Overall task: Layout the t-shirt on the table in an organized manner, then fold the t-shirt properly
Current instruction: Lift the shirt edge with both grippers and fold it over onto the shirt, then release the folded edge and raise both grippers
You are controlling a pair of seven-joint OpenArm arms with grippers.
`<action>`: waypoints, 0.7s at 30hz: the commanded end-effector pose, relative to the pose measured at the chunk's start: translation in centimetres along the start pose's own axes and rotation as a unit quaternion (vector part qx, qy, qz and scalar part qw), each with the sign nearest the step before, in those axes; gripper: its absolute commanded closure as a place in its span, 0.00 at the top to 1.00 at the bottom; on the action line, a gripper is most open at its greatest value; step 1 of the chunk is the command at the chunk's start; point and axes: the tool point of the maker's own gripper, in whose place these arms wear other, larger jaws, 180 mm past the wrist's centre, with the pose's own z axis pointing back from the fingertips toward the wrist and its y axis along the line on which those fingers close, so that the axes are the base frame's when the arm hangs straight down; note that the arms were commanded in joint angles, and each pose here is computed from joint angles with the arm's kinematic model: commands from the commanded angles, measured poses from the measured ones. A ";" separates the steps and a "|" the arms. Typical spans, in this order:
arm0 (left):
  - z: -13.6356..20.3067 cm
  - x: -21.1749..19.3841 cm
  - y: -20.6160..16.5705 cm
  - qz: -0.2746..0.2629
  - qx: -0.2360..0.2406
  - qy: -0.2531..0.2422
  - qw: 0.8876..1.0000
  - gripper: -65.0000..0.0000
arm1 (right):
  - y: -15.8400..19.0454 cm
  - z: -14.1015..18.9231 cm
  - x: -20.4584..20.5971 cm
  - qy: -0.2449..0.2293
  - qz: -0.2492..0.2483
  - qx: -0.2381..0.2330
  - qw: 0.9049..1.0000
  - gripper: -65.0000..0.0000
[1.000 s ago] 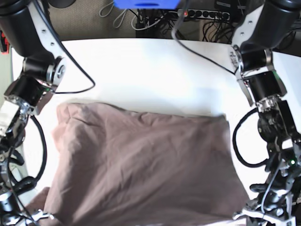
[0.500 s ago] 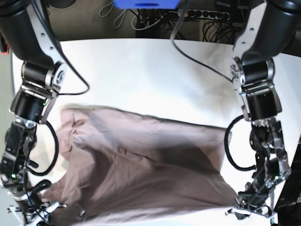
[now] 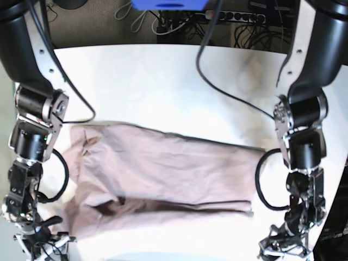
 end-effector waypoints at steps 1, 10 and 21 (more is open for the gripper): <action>0.2 3.9 -1.5 0.003 -0.016 -0.042 0.999 0.65 | -0.9 0.2 3.8 -0.047 0.001 -0.010 0.999 0.56; 2.7 0.3 2.0 -0.031 0.003 0.015 0.999 1.00 | -2.9 4.4 1.0 0.004 0.052 -0.053 0.997 0.54; 8.9 -10.3 9.3 -0.102 0.056 0.069 0.991 1.00 | 4.8 14.8 -9.2 0.059 0.099 -0.030 0.993 0.54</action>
